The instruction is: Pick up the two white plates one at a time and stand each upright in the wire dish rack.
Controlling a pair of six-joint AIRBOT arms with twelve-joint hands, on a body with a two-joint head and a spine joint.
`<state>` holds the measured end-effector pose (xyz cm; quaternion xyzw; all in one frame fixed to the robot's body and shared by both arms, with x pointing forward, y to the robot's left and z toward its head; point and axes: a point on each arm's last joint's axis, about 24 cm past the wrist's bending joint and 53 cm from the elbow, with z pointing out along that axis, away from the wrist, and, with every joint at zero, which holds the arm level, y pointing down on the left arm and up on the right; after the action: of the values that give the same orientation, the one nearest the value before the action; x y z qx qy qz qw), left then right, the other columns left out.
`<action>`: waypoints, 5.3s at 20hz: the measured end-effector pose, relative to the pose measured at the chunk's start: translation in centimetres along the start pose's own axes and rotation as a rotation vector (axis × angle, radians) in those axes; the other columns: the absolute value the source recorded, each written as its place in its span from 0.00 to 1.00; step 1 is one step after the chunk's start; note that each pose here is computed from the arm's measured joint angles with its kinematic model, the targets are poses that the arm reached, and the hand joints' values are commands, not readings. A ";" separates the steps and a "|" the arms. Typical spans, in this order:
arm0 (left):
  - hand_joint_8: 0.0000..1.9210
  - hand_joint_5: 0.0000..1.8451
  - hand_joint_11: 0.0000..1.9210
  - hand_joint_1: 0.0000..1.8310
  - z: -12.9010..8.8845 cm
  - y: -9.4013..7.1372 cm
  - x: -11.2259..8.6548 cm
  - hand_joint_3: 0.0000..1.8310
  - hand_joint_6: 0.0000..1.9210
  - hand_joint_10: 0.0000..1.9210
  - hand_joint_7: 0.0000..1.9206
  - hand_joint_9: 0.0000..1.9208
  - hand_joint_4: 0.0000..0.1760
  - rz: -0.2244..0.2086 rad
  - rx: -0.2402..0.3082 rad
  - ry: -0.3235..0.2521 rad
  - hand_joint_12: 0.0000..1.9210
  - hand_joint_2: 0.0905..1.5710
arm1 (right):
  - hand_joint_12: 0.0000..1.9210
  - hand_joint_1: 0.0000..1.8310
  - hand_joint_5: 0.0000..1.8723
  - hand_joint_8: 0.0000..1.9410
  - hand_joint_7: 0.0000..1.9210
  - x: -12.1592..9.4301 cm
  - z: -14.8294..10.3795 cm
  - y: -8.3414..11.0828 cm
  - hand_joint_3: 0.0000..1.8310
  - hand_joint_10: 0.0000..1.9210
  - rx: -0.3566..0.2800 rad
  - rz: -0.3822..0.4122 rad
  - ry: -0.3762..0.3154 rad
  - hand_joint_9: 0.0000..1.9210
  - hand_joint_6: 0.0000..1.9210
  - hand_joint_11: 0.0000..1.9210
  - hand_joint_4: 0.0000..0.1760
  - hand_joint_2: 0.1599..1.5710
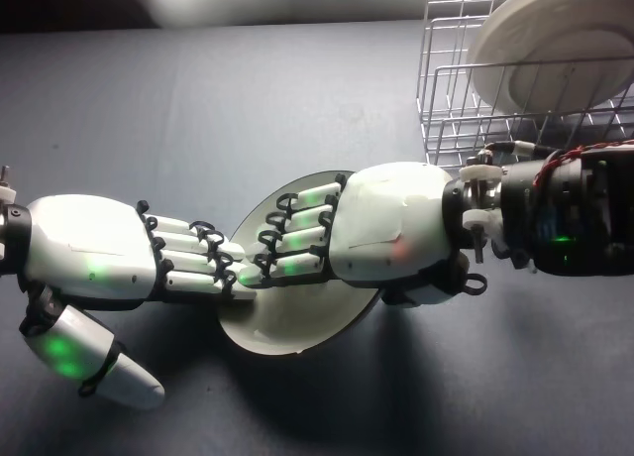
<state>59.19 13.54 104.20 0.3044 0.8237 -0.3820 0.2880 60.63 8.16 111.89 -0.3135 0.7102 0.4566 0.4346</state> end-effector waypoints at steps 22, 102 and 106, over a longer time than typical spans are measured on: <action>0.00 0.00 0.00 0.00 -2.2 -0.6 -4.7 0.00 0.00 0.00 0.00 0.00 0.00 0.100 -0.006 -0.076 0.00 0.72 | 0.42 0.76 0.51 0.38 0.59 -3.9 -3.1 1.8 0.00 0.48 -0.055 0.026 -0.087 0.55 0.49 0.53 0.00 0.64; 0.00 0.00 0.00 0.00 -6.0 -1.8 -9.3 0.00 0.00 0.00 0.00 0.00 0.00 0.198 -0.015 -0.173 0.00 0.73 | 0.48 0.76 0.47 0.41 0.56 -12.6 -21.3 -14.0 0.00 0.52 0.331 0.605 -0.561 0.53 0.56 0.48 0.00 0.66; 0.00 0.00 0.00 0.00 -6.0 -1.9 -9.3 0.00 0.00 0.00 0.00 0.00 0.00 0.197 -0.015 -0.173 0.00 0.73 | 0.52 0.66 0.37 0.13 0.45 -12.8 -20.9 -13.7 0.00 0.16 0.324 0.574 -0.549 0.46 0.30 0.33 0.00 0.70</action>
<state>62.42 14.78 114.89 0.3476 0.7646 -0.3706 0.3965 70.70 -15.75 122.63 0.1023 0.6890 0.5081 0.5067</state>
